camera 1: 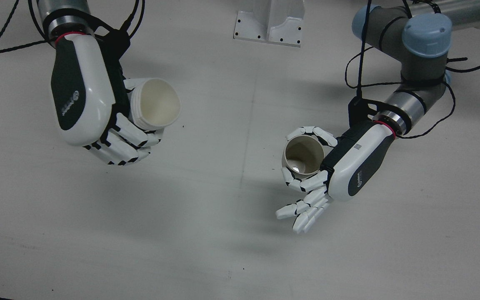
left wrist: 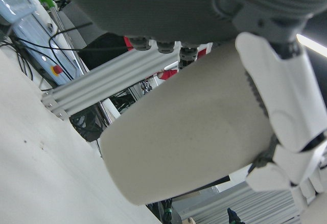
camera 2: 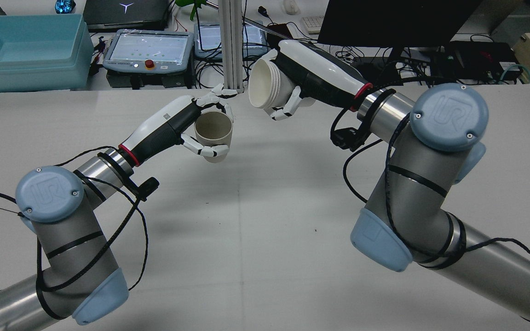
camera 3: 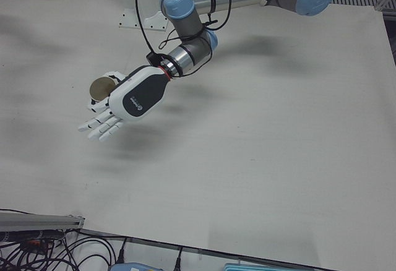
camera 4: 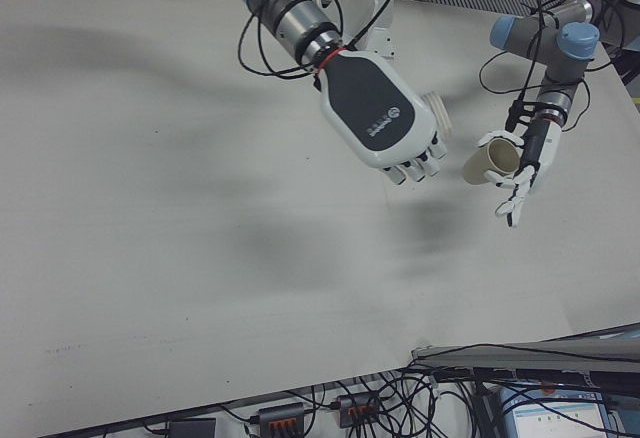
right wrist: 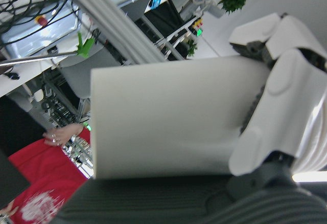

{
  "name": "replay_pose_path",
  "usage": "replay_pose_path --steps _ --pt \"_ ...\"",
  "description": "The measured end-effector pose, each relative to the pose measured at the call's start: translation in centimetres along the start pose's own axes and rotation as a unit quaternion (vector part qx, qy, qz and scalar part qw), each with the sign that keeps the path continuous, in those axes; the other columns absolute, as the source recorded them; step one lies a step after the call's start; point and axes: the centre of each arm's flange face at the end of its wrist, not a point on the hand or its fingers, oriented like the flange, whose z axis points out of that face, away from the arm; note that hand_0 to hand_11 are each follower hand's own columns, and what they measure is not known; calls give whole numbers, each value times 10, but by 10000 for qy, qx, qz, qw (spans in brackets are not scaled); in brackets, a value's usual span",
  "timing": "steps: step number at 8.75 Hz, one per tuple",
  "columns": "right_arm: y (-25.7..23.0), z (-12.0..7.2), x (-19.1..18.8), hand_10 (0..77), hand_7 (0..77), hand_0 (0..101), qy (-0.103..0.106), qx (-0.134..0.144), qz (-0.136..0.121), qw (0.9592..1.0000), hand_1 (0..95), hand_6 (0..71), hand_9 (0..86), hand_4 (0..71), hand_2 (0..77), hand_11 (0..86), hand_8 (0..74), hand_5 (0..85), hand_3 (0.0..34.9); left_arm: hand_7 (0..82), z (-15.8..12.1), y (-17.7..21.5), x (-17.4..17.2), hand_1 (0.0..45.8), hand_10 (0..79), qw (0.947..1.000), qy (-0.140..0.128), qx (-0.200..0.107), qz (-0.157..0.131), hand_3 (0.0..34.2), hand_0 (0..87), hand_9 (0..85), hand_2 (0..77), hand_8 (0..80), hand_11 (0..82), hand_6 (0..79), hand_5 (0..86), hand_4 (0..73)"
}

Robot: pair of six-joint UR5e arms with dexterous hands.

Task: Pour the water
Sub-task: 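Withdraw both hands holding the cups back toward the table edges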

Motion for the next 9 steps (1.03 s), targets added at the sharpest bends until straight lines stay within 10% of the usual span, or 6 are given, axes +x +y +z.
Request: replay_pose_path --steps 5,9 --pt "-263 -101 99 524 682 510 -787 1094 1706 9761 65 518 687 355 507 654 545 491 0 174 -184 -201 22 142 16 9940 409 717 -718 0 403 38 371 11 49 65 502 289" --pt "-410 -206 254 545 682 505 -1108 1755 2590 9433 65 540 682 355 507 654 573 496 0 147 -318 -285 7 142 16 9957 580 718 -46 0 381 38 371 11 44 55 502 289"
